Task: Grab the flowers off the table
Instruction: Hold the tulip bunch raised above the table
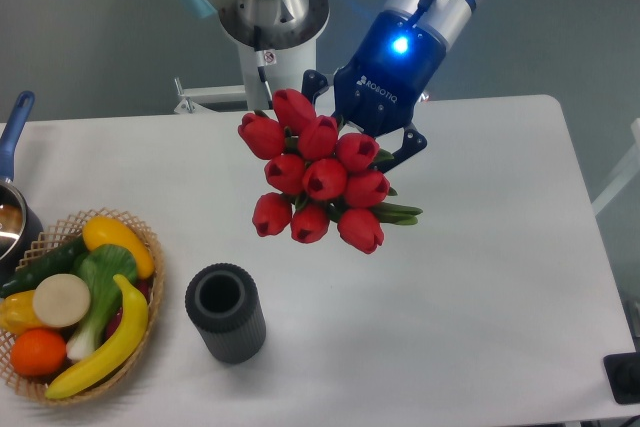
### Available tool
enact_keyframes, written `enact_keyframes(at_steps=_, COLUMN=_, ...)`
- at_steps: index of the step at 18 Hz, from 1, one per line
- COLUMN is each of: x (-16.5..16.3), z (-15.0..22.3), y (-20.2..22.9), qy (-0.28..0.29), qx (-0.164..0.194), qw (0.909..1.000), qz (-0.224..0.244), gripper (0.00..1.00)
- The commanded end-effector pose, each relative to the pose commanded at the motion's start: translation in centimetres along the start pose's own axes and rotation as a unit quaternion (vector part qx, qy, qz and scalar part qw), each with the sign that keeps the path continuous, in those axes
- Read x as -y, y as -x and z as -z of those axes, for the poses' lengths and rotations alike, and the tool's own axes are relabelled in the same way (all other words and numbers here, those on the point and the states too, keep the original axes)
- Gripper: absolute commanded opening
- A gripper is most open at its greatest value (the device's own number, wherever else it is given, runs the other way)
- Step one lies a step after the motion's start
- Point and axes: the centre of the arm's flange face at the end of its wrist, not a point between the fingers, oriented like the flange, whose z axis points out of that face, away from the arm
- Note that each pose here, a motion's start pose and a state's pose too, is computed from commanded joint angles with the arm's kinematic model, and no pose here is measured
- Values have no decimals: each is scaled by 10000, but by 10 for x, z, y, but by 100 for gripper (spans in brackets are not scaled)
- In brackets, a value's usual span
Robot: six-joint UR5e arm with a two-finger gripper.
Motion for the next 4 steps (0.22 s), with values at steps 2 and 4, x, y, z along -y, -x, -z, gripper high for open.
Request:
enact_keyframes(at_steps=2, x=-1, z=0, y=1, qy=1, qx=4, qw=10000, qz=10, gripper=37)
enact_keyframes(at_steps=4, x=0, z=0, y=0, qy=0, qx=0, qw=10000, qz=0, gripper=37)
